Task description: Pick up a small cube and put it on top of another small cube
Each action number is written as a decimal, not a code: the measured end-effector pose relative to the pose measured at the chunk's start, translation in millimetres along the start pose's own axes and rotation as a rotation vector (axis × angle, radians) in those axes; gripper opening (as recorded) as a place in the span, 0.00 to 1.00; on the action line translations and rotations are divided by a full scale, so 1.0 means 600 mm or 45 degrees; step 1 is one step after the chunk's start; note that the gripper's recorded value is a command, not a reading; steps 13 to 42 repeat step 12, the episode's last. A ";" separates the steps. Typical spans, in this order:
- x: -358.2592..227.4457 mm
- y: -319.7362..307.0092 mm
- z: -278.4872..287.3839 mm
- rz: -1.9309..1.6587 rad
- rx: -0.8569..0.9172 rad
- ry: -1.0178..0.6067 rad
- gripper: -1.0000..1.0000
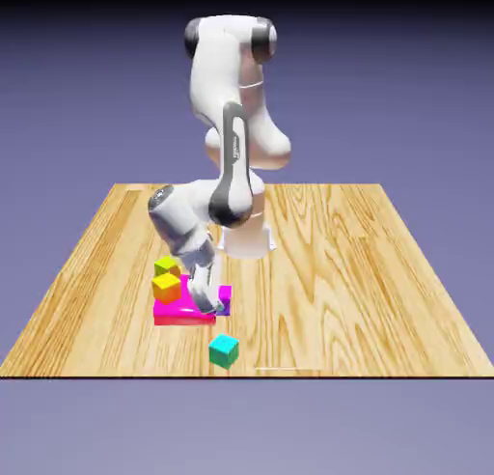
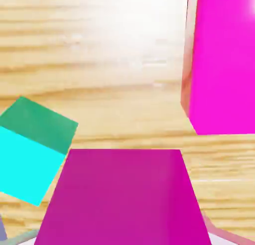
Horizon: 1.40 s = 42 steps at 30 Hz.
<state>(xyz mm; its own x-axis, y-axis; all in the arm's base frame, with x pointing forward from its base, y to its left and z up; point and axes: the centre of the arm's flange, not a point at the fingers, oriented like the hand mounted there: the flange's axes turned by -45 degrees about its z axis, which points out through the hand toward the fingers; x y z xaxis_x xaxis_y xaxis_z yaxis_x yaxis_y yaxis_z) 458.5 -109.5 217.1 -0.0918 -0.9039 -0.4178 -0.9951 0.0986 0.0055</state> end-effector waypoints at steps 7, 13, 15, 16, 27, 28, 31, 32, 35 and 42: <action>0.003 -0.052 0.048 0.078 0.047 -0.018 0.00; 0.005 -0.052 0.065 0.078 0.045 -0.018 1.00; 0.005 -0.052 0.065 0.078 0.045 -0.018 1.00; 0.005 -0.052 0.065 0.078 0.045 -0.018 1.00; 0.005 -0.052 0.065 0.078 0.045 -0.018 1.00; 0.005 -0.052 0.065 0.078 0.045 -0.018 1.00; 0.005 -0.052 0.065 0.078 0.045 -0.018 1.00; 0.005 -0.052 0.065 0.078 0.045 -0.018 1.00; 0.005 -0.052 0.065 0.078 0.045 -0.018 1.00; 0.005 -0.052 0.065 0.078 0.045 -0.018 1.00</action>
